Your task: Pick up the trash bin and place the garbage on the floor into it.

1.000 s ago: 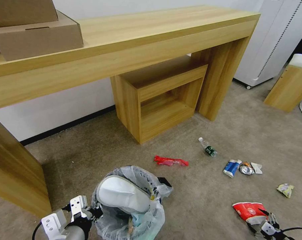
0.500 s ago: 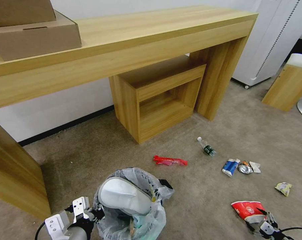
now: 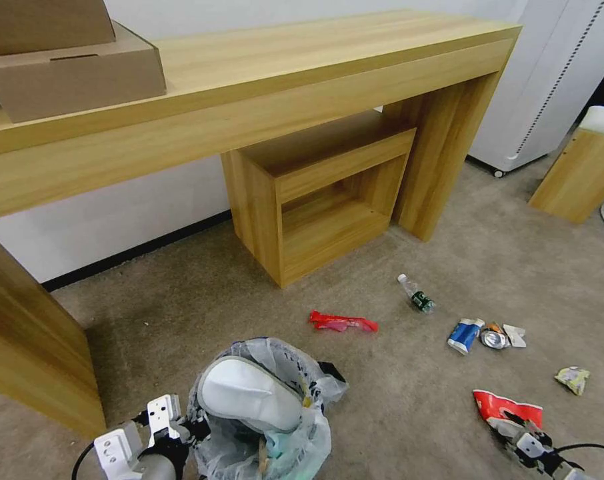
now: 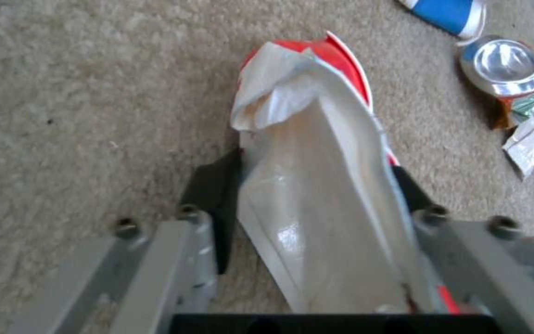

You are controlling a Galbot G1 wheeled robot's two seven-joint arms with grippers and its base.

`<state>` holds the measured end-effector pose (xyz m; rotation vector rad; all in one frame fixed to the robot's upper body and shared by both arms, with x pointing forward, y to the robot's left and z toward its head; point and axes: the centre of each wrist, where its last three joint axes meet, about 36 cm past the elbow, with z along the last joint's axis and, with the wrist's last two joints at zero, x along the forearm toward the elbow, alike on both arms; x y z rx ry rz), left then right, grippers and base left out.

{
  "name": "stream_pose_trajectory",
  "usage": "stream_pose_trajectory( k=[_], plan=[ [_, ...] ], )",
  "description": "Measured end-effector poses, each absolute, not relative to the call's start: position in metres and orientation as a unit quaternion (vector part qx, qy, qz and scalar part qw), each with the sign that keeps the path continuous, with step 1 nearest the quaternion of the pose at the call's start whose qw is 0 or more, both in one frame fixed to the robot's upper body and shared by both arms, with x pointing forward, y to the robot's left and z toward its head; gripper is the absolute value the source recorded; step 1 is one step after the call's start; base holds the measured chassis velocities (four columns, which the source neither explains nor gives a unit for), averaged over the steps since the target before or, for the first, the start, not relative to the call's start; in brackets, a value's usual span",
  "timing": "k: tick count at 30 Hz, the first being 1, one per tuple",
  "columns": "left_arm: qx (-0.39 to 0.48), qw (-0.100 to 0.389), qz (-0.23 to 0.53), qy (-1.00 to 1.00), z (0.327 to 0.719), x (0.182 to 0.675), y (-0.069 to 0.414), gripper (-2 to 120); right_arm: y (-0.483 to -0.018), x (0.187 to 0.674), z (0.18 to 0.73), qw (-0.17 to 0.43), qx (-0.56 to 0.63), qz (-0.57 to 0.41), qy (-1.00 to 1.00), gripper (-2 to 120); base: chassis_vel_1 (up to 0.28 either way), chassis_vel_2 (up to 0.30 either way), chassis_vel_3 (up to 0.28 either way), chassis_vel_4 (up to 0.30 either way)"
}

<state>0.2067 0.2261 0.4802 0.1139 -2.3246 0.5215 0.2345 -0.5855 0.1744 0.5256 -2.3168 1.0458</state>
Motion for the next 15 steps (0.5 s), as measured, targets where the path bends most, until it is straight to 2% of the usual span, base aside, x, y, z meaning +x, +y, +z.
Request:
stream_pose_trajectory(
  k=[2,3,6,7,10,15],
  plan=[
    [0.044,0.369,0.201,-0.906,0.479,0.207,0.225,0,-0.585,0.237,0.174,0.267,0.195,0.388,-0.86,30,0.0,0.0,0.0,0.0],
    [0.044,0.369,0.201,-0.906,0.479,0.207,0.225,0,-0.585,0.237,0.174,0.267,0.195,0.388,-0.86,30,0.0,0.0,0.0,0.0],
    [0.044,0.369,0.199,-0.907,0.476,0.207,0.223,0,-0.584,0.244,0.175,0.261,0.192,0.389,-0.862,14,0.0,0.0,0.0,0.0],
    [0.044,0.369,0.199,-0.907,0.476,0.207,0.223,0,-0.584,0.244,0.175,0.261,0.192,0.389,-0.862,14,0.0,0.0,0.0,0.0],
    [0.044,0.368,0.199,-0.907,0.476,0.207,0.224,0,-0.582,0.248,0.176,0.255,0.191,0.387,-0.865,1,0.0,0.0,0.0,0.0],
    [0.042,0.368,0.204,-0.906,0.478,0.209,0.225,0,-0.579,0.254,0.18,0.241,0.187,0.381,-0.873,0,0.0,0.0,0.0,0.0]
  ],
)
